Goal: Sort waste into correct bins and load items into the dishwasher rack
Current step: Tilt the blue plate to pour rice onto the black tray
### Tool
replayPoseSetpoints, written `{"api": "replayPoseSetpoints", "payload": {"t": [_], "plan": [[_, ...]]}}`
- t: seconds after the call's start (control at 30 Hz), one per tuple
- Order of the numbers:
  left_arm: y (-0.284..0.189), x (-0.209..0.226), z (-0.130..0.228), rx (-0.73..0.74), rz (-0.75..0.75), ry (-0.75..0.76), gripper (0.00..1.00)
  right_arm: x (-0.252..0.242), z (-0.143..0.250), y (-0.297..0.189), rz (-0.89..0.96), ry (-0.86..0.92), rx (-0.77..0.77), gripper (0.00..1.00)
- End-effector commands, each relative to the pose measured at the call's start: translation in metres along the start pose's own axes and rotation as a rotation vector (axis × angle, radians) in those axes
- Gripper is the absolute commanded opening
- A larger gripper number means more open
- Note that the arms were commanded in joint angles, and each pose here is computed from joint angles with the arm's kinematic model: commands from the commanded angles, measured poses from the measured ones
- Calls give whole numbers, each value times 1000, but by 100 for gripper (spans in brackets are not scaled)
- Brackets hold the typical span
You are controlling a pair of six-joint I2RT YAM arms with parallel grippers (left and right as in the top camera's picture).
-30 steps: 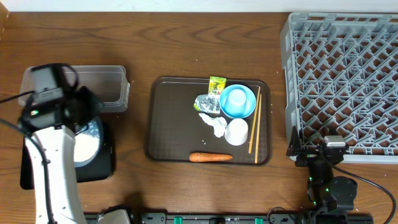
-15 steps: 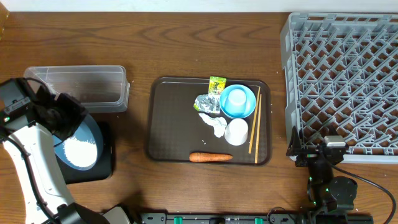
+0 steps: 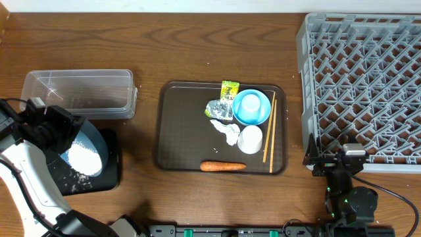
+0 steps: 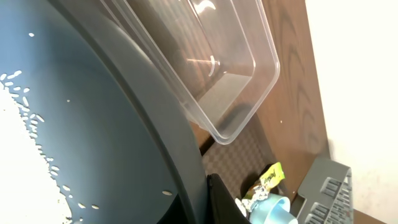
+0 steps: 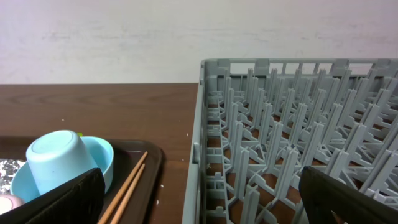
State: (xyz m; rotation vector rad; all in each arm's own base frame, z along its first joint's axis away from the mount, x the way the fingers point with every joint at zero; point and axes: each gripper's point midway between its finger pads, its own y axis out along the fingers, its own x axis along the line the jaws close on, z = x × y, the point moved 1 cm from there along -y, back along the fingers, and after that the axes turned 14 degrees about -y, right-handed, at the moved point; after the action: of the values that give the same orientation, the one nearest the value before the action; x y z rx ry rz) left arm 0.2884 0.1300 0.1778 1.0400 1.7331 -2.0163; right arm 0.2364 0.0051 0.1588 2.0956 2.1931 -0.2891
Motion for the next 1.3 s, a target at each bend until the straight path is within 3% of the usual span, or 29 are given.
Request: {"api": "replayPoseSetpoints", "payload": {"t": [0.0, 0.53, 1.03, 1.27], "plan": [[-2, -7, 1, 13, 45, 25, 6, 0, 0, 0, 0, 7, -2, 99], [1, -15, -4, 2, 89, 53, 6, 0, 0, 0, 0, 7, -2, 99], [-15, -8, -7, 38, 164, -46, 6, 0, 0, 0, 0, 7, -2, 99], [-24, -12, -10, 40, 230, -24, 6, 0, 0, 0, 0, 7, -2, 99]]}}
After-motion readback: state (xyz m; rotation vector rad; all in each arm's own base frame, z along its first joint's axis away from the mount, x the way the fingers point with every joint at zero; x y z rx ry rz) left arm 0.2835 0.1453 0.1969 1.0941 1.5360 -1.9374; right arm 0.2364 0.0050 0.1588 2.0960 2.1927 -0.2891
